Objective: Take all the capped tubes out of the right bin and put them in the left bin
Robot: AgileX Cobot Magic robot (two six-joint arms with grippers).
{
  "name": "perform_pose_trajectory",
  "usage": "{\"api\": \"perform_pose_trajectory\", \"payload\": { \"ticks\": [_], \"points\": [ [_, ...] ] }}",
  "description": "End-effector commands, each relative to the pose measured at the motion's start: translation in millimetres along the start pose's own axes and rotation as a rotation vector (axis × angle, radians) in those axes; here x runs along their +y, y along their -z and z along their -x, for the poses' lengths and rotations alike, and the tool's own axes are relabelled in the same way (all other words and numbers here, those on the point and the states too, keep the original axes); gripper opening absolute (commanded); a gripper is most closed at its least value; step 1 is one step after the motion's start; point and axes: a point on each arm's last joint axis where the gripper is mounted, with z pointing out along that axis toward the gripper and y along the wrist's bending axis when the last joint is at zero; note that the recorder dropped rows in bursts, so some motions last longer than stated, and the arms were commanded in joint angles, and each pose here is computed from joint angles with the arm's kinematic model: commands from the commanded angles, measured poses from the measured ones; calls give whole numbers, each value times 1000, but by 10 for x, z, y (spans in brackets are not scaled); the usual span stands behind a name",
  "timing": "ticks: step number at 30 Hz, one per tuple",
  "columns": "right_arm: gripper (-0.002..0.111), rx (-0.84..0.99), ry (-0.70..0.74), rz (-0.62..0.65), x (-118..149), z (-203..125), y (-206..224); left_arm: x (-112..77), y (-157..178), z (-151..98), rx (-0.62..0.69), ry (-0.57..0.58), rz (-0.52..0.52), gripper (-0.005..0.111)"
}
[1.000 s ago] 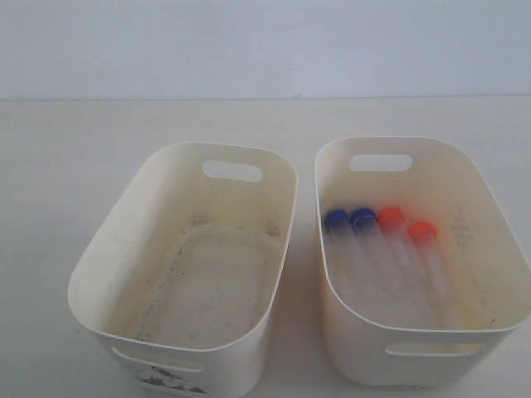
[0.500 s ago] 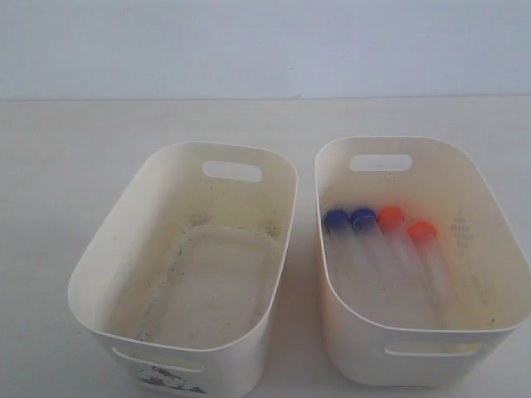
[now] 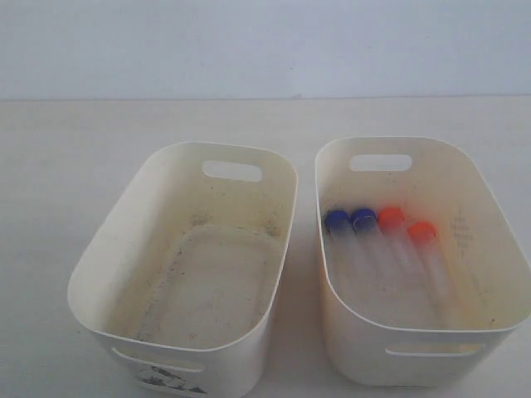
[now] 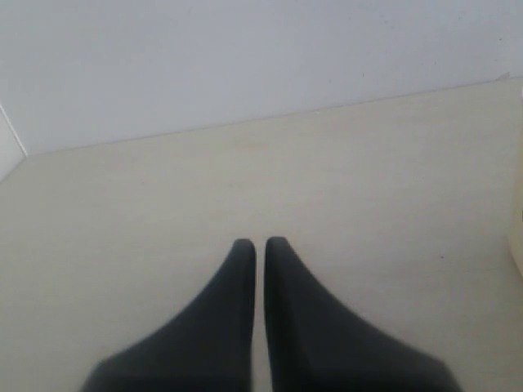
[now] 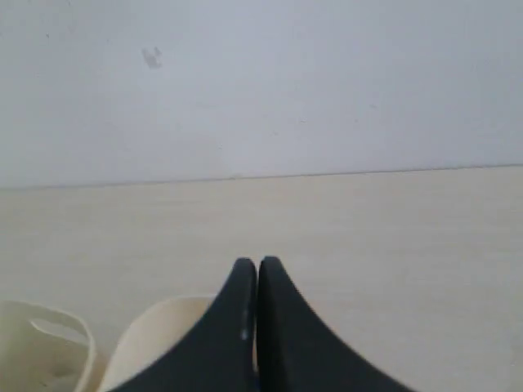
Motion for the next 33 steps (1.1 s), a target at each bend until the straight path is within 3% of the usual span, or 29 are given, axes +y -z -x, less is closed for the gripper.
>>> {"api": "perform_pose_trajectory", "payload": {
  "ticks": [1, 6, 10, 14, 18, 24, 29, 33],
  "points": [
    [0, 70, -82, 84, 48, -36, -303, 2, 5, 22, -15, 13, 1, 4],
    [0, 296, -20, 258, 144, -279, -640, 2, 5, 22, -15, 13, 1, 4],
    [0, 414, -50, 271, 123, -423, -812, 2, 5, 22, -15, 13, 1, 4],
    [0, 473, -16, 287, 145, -361, -862, 2, 5, 22, -15, 13, 1, 4],
    [0, 513, 73, 206, 251, -46, -802, 2, 5, 22, -15, 13, 1, 4],
    [0, 753, 163, -133, 452, 275, -759, 2, 5, 22, -15, 13, 1, 4],
    [0, 800, 117, -79, 656, 365, -1100, 2, 5, 22, -15, 13, 1, 4],
    [0, 903, 123, -105, 641, 144, -1452, 2, 5, 22, -15, 13, 1, 4]
  ]
}}
